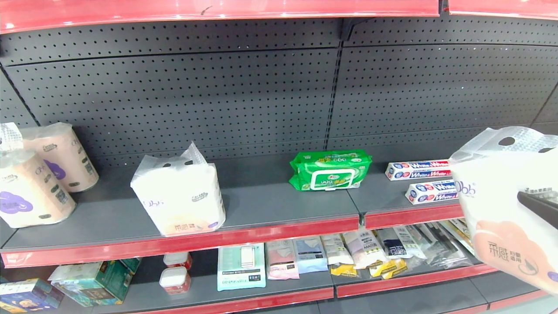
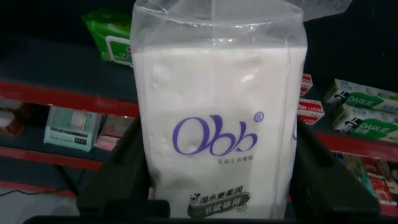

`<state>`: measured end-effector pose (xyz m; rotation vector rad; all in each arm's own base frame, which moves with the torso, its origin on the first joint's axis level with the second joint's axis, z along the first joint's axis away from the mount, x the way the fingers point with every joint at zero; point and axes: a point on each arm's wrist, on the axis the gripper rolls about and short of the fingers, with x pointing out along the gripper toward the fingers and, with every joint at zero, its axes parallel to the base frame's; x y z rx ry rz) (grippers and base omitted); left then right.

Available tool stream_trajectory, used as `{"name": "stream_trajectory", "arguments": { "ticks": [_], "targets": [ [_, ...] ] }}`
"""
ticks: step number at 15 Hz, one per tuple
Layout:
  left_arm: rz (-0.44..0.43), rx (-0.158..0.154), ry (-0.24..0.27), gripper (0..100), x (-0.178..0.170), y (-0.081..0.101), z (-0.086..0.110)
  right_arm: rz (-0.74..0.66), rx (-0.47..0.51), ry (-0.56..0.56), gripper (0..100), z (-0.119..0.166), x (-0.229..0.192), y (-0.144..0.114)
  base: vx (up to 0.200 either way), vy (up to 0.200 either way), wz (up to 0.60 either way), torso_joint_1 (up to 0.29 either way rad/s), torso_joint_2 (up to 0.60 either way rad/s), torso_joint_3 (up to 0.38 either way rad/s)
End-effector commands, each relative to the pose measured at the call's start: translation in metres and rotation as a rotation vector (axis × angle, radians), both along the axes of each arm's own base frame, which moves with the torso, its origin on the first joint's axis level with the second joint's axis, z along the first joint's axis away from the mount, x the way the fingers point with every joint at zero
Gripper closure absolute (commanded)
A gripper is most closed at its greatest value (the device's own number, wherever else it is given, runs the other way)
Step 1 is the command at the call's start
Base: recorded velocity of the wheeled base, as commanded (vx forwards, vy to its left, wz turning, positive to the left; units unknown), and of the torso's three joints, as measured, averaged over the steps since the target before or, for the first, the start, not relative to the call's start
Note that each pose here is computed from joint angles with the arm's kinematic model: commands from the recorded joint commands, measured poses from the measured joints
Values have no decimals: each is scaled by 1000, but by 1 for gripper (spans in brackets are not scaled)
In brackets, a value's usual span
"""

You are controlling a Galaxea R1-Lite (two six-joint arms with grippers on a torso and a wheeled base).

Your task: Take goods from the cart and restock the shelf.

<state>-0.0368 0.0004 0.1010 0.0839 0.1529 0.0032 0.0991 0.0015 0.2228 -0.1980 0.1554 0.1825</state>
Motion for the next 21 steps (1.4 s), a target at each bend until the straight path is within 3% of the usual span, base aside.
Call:
{"name": "stream_trajectory", "arguments": {
  "ticks": [1, 12, 19, 21],
  "targets": [
    [9, -4, -28, 0, -3, 0, -9, 0, -4, -5, 100, 0, -1, 0, 0, 0, 0, 0, 0, 0],
    [0, -6, -34, 0, 0, 0, -12, -9, -17, -23, 100, 5, 0, -1, 0, 0, 0, 0, 0, 0],
    [5, -38, -32, 0, 0, 0, -12, -2, -22, -52, 100, 13, 0, 0, 0, 0, 0, 0, 0, 0],
    [5, -38, -32, 0, 0, 0, -12, 0, -22, -49, 100, 13, 0, 0, 0, 0, 600, 2, 2, 2]
  ]
}}
